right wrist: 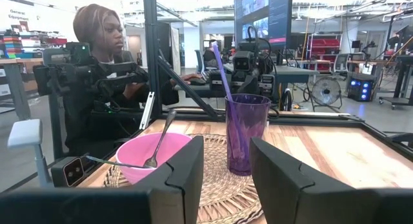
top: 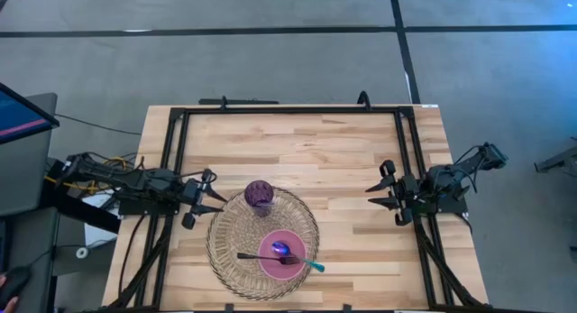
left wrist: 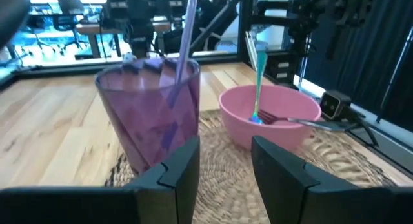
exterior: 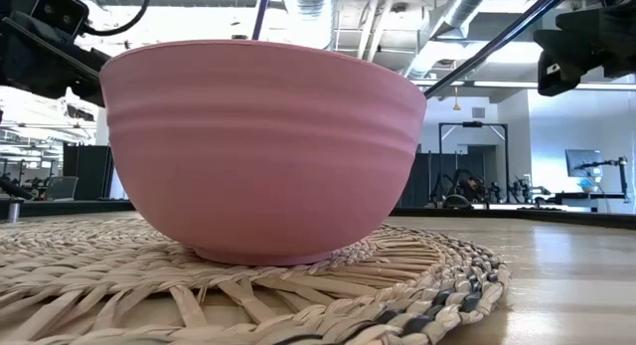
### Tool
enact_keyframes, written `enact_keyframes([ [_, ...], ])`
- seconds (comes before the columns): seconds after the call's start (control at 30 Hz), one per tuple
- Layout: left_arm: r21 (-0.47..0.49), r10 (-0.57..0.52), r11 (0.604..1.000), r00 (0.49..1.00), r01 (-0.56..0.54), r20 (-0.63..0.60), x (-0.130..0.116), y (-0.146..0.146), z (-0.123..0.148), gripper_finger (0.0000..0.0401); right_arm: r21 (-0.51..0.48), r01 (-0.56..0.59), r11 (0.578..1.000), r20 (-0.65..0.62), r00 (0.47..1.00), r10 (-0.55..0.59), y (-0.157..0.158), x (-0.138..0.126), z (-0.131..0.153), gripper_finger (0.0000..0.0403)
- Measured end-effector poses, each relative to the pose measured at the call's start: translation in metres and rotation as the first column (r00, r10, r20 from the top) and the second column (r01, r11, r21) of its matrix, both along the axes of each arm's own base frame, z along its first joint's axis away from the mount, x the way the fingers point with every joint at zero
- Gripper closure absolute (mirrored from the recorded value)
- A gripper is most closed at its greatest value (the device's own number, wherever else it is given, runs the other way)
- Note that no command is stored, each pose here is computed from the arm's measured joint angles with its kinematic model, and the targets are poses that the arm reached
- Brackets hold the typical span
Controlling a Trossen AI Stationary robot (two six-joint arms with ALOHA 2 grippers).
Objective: Pick & Place Utensil
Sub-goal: Return to Home Position
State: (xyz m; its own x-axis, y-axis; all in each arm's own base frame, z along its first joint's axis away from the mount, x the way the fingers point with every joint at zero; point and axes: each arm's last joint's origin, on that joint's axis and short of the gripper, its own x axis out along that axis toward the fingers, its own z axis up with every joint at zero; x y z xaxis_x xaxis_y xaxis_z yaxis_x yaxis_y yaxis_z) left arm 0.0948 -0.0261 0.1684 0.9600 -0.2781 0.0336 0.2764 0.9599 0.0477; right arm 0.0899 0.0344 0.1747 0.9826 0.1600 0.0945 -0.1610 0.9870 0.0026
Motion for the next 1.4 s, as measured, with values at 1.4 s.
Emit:
enact_keyframes([
  [1.4,-0.012,0.001,1.000,0.999,0.000,0.046,-0.0013,0.0004,0.0043,0.0261,0.000,0.000,1.000,0.000,1.000,0.000,0.0000,0.0000,0.0000,0.0285],
])
